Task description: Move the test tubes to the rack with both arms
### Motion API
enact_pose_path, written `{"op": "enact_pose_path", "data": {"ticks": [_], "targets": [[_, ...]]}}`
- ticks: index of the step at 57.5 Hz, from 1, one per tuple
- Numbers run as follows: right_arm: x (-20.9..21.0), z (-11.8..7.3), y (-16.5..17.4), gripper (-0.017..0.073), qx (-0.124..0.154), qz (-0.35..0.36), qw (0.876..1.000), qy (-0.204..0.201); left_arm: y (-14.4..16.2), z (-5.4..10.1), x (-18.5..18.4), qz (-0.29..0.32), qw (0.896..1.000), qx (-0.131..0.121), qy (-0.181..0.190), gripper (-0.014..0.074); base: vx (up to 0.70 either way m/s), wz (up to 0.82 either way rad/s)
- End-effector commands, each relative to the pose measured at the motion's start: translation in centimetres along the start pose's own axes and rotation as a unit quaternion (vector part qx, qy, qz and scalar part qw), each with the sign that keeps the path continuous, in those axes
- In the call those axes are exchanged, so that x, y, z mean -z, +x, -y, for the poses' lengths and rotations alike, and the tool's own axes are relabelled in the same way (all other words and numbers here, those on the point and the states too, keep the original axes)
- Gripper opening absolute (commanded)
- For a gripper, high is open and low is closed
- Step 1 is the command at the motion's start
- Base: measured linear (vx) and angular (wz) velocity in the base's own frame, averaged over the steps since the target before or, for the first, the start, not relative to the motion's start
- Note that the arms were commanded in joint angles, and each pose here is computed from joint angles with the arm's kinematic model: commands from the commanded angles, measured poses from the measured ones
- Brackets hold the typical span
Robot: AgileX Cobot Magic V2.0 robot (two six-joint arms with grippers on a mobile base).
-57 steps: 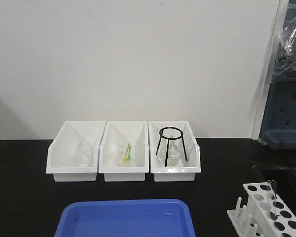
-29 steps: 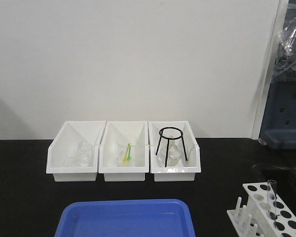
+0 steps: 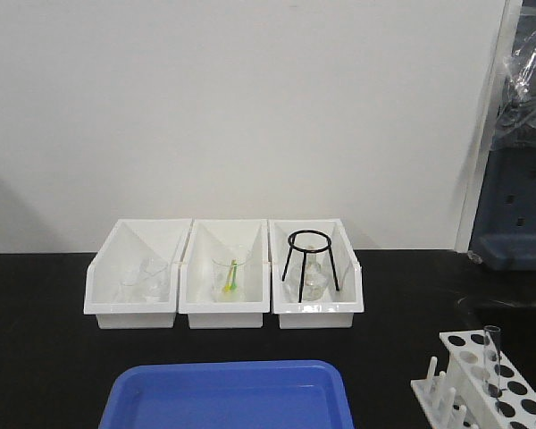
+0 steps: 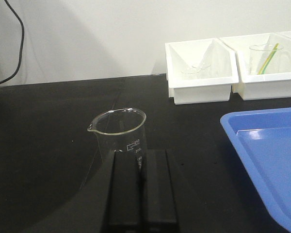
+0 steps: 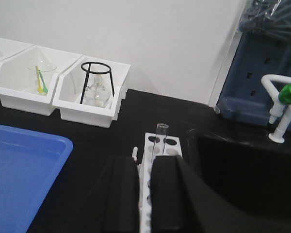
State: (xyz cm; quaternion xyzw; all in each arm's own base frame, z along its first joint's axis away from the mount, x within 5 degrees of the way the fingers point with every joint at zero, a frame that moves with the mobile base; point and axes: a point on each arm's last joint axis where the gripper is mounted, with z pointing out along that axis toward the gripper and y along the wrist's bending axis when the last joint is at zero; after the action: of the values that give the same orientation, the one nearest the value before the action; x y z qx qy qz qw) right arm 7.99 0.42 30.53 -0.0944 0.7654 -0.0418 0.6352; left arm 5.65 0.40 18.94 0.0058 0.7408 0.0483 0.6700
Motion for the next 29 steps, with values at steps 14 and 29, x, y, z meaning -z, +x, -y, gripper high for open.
{"op": "enact_pose_path", "data": {"ticks": [14, 29], "targets": [[0.3, -1.4, 6.9, -0.0013, 0.015, 0.11, 0.994, 0.012, -1.7, -0.1, 0.4, 0.065, 0.998, 0.006, -0.002, -0.0004, 0.0, 0.0], [0.3, -1.9, 10.8, -0.0012, -0.039, 0.117, 0.992, 0.034, -1.7, -0.1, 0.4, 0.065, 0.998, 0.006, -0.002, -0.0004, 0.0, 0.0]]}}
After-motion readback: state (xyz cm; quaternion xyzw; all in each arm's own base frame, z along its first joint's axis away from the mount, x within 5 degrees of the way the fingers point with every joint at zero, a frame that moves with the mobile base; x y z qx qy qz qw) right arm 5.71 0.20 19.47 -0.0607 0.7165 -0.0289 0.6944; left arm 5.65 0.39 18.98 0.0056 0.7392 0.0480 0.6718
